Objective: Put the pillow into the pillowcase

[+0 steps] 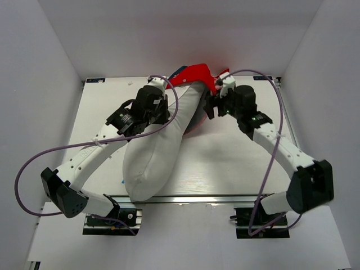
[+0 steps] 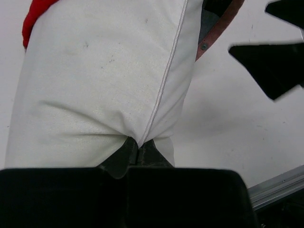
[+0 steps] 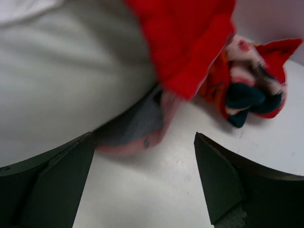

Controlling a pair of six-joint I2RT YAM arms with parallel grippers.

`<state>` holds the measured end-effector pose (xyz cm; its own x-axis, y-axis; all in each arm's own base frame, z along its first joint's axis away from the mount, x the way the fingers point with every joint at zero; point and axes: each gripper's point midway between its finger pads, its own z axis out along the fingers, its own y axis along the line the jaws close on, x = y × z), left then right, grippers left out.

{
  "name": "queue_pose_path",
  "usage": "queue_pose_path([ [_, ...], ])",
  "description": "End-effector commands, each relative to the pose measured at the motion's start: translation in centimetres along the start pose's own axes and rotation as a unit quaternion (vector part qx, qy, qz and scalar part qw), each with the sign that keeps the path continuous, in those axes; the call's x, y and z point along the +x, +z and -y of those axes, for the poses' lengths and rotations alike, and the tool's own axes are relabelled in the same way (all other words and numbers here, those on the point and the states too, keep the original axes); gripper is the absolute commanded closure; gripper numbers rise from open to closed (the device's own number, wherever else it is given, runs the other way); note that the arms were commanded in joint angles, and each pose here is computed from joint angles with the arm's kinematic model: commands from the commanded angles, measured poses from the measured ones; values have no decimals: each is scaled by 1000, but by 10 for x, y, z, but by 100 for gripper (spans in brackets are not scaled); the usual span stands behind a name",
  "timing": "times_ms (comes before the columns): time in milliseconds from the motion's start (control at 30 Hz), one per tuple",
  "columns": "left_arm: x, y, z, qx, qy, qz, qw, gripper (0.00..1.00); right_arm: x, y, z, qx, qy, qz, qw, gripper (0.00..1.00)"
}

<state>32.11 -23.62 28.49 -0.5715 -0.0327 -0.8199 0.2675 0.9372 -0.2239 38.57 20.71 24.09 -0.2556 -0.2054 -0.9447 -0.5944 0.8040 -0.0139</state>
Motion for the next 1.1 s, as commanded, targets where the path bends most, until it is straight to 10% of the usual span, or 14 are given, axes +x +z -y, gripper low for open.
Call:
queue_pose_path([
  [0, -18, -8, 7, 28, -32, 33, 999, 100, -53, 29, 42, 101, 14, 61, 993, 11],
  [167, -11, -8, 4, 32, -45, 30, 998, 100, -41, 73, 63, 132, -1, 50, 990, 12],
  [233, -10, -7, 2, 29, -45, 28, 998, 100, -47, 81, 67, 139, -6, 55, 989, 27],
  [367, -11, -5, -6, 19, -45, 27, 998, 100, -76, 68, 36, 38, -22, 67, 997, 100],
  [600, -24, 14, 0, 49, -28, 22, 998, 100, -200, -14, -118, -177, -59, 183, 965, 100],
  [767, -33, 16, 16, 86, -21, 21, 996, 100, -207, 3, -152, -209, -35, 174, 962, 100],
  [1067, -13, 0, 16, 119, -14, 1, 993, 100, -263, 27, -59, -24, -50, 236, 970, 100],
])
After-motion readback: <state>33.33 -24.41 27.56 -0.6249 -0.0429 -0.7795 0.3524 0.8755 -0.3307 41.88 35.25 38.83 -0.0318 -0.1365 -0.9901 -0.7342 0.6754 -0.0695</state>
